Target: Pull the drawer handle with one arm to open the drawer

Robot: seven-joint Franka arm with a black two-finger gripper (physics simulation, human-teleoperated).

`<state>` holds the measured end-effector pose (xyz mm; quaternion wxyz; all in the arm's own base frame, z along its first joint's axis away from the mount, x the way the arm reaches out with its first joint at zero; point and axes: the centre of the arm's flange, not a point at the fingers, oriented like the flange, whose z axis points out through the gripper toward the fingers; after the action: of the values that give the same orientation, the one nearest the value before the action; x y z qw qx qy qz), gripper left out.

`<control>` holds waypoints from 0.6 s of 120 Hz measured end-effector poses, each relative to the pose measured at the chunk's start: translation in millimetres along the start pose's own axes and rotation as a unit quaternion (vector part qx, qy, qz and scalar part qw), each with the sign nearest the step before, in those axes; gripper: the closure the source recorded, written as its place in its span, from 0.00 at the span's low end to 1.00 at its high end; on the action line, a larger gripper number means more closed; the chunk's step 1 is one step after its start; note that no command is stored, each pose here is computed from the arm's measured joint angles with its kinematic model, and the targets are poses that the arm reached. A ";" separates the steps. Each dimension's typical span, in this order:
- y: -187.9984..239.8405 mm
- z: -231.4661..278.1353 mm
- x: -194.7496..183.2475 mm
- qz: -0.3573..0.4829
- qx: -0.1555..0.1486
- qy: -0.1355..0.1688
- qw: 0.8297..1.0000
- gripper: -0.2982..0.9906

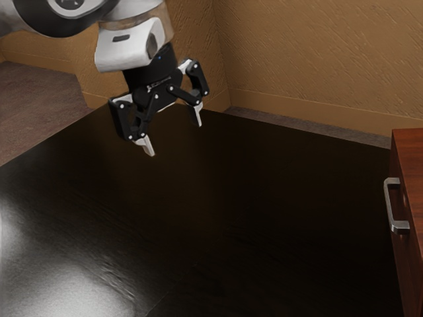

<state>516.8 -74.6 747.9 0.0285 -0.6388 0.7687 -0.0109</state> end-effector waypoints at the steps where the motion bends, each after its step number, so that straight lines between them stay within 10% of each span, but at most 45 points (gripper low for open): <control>1: 0.2 -0.2 -0.1 0.004 0.000 0.000 1.000 0.23; 42: -1.1 37.7 31.4 0.163 -0.017 0.002 0.987 0.23; 72: -26.2 52.9 80.6 0.265 0.045 -0.005 0.963 0.23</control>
<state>530.9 -157.6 694.1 0.0631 -0.4102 0.9091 -0.0347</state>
